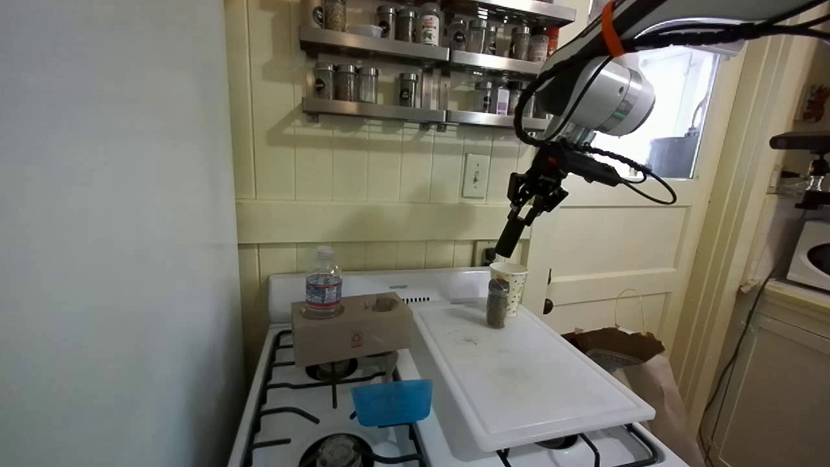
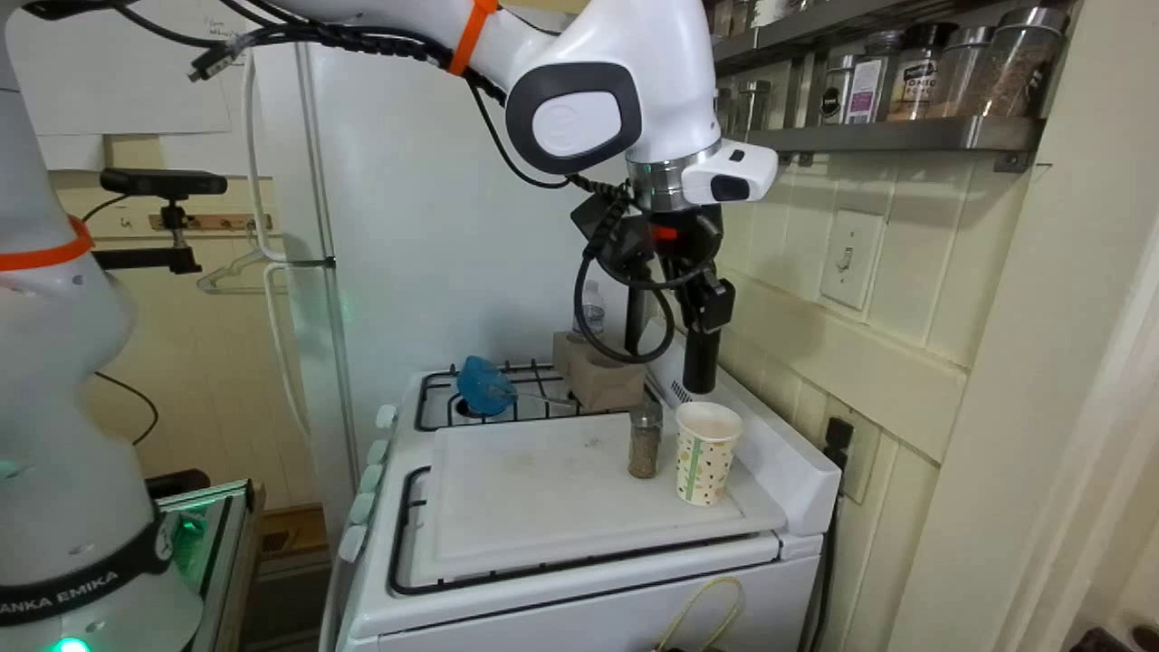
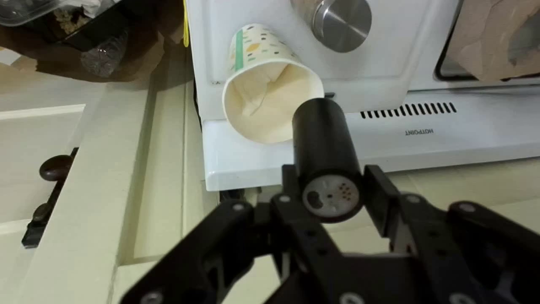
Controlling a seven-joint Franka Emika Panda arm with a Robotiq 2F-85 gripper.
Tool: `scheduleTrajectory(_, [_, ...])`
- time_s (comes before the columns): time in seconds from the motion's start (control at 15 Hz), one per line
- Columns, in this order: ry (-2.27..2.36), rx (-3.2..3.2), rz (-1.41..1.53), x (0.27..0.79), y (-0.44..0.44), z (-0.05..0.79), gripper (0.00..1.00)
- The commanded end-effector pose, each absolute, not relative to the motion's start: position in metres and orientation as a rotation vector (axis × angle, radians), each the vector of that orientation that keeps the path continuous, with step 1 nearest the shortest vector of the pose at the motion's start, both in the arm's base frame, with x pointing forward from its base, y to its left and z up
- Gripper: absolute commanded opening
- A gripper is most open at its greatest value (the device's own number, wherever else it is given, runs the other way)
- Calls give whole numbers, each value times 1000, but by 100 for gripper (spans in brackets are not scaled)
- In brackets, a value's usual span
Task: Pick up the black object and put it in the cup
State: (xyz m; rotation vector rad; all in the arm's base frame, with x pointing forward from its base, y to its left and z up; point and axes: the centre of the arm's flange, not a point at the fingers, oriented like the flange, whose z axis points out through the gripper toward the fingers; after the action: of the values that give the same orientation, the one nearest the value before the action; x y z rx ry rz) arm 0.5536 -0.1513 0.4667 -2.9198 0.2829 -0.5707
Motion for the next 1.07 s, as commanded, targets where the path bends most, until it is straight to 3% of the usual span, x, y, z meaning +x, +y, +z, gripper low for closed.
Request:
scheduleTrajectory(0.0, [265,-2944,-455,574,-154,459,17])
scheduleTrajectory(1.0, [165,-3136,-331,591,-150,430,17])
